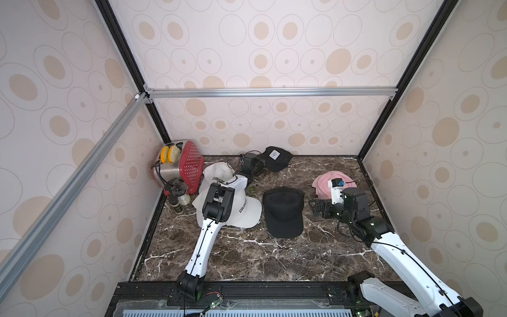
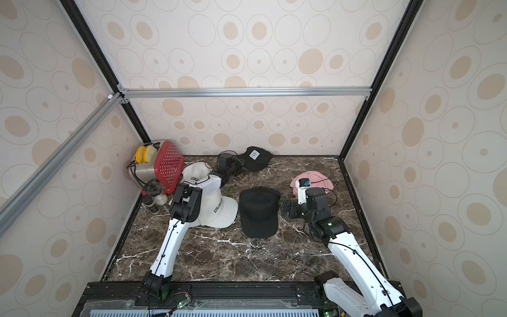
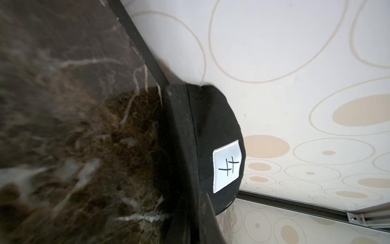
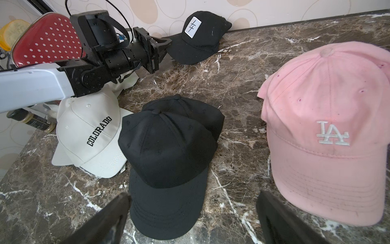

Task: Stack the baseball caps by color
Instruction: Pick up the baseball cap from the center of the board.

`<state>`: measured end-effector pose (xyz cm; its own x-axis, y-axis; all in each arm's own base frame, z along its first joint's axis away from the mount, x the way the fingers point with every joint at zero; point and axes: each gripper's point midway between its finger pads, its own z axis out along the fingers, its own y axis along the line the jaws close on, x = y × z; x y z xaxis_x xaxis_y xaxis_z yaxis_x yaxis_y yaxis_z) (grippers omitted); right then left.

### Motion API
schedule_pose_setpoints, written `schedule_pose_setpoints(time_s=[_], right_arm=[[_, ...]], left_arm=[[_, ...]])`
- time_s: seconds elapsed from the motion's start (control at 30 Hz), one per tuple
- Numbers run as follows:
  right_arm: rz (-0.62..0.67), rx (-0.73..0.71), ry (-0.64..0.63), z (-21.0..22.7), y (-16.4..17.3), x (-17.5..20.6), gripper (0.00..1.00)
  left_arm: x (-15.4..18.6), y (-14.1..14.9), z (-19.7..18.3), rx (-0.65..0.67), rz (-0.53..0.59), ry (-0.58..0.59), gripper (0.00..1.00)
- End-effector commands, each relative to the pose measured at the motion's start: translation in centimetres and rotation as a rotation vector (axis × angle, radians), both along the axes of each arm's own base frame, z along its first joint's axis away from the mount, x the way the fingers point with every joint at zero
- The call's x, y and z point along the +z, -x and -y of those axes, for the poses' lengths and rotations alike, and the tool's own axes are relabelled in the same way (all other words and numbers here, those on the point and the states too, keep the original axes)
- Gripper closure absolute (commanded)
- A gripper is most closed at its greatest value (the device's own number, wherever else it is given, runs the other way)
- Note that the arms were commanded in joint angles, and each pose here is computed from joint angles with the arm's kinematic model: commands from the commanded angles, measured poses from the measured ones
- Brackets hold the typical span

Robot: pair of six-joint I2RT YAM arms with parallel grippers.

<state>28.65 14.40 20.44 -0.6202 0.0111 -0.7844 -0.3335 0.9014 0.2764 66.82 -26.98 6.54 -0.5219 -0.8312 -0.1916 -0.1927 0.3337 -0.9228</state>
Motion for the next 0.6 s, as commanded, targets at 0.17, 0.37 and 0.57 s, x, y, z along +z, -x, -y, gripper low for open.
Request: schedule_pose_setpoints(time_s=[0.17,0.37,0.57], right_arm=[[-0.020,-0.022,-0.021,0.0,-0.2,-1.6,0.02],[-0.007,-0.027,-0.018,-0.2,-1.2,-1.3,0.02],[0.043,-0.072,-0.016,0.2,-2.6,0.4,0.00]], left_arm=[[7.6,0.9,-0.8,-0.031,0.182,0.053,1.00],[14.7,2.8,-2.8,-0.030,0.331,0.039,1.00],[19.4,6.0,-4.2,-0.046,0.431,0.091,1.00]])
